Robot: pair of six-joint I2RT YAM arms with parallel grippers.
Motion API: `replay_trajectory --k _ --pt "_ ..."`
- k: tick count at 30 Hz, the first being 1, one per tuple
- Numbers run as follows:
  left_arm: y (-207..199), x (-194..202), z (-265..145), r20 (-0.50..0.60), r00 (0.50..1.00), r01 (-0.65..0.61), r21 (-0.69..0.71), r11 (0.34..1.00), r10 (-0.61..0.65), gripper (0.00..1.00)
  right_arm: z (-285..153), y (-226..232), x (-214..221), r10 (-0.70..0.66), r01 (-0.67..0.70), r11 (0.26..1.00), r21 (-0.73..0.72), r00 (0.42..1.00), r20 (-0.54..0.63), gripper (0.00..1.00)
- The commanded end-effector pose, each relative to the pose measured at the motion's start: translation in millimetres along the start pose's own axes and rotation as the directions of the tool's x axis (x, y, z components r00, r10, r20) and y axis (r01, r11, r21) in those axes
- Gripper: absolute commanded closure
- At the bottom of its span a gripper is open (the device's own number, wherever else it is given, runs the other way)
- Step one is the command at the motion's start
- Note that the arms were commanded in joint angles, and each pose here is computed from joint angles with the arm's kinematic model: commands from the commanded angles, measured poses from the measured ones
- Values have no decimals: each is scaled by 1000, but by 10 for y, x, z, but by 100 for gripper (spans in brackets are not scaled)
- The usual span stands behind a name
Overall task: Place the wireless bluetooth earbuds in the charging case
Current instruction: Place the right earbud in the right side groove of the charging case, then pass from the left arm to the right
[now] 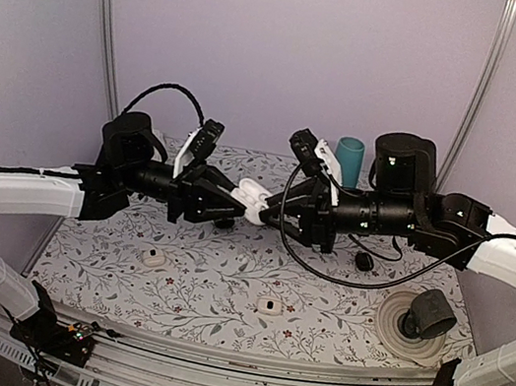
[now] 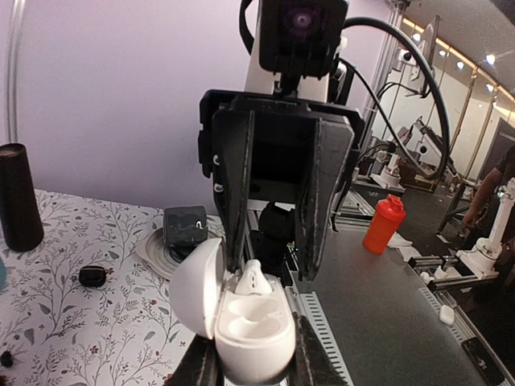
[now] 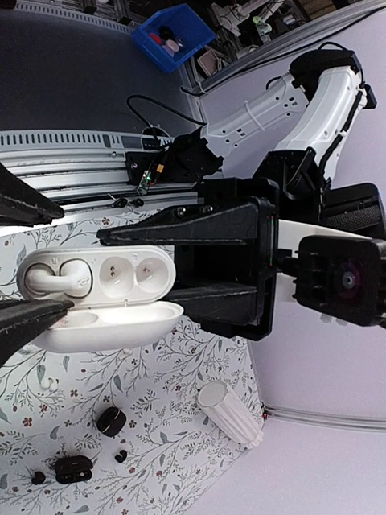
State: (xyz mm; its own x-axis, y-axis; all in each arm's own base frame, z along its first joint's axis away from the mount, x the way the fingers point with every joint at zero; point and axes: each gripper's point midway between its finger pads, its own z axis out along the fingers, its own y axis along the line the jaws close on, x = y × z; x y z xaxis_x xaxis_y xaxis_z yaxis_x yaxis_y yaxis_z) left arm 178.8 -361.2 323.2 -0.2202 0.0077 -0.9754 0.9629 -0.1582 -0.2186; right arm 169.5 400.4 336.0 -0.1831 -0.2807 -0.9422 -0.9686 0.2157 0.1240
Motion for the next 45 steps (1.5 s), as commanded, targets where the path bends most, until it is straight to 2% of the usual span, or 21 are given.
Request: replay_trajectory --k 1,6,12,18,23,32,35,45 --pt "-112 -148 -19 37 997 -62 8 998 62 100 -176 0 -226 -17 13 999 43 997 75 67" --pt "-69 -158 -45 48 997 -61 -24 998 63 100 -264 -66 -287 23 -34 995 90 992 121 65" --pt "-6 -211 -119 75 994 -73 -90 993 80 100 -337 -162 -235 63 -84 988 130 985 159 56" --pt "-12 -317 -199 154 984 -67 -128 990 86 100 -312 -189 -184 110 -136 984 114 971 211 51" --pt "-77 -418 -218 245 967 -48 -111 993 74 100 -363 -151 -260 136 -167 984 57 926 352 42" --pt "-192 -558 -105 339 935 -71 -96 993 100 100 -303 -77 -284 171 -159 985 -67 840 514 35" --pt "-202 -597 -74 360 926 -80 -99 992 111 100 -363 -60 -324 180 -152 984 -98 794 581 34" --pt "-161 -586 46 379 918 -82 -107 991 117 100 -283 19 -395 210 -137 977 -166 772 600 41"
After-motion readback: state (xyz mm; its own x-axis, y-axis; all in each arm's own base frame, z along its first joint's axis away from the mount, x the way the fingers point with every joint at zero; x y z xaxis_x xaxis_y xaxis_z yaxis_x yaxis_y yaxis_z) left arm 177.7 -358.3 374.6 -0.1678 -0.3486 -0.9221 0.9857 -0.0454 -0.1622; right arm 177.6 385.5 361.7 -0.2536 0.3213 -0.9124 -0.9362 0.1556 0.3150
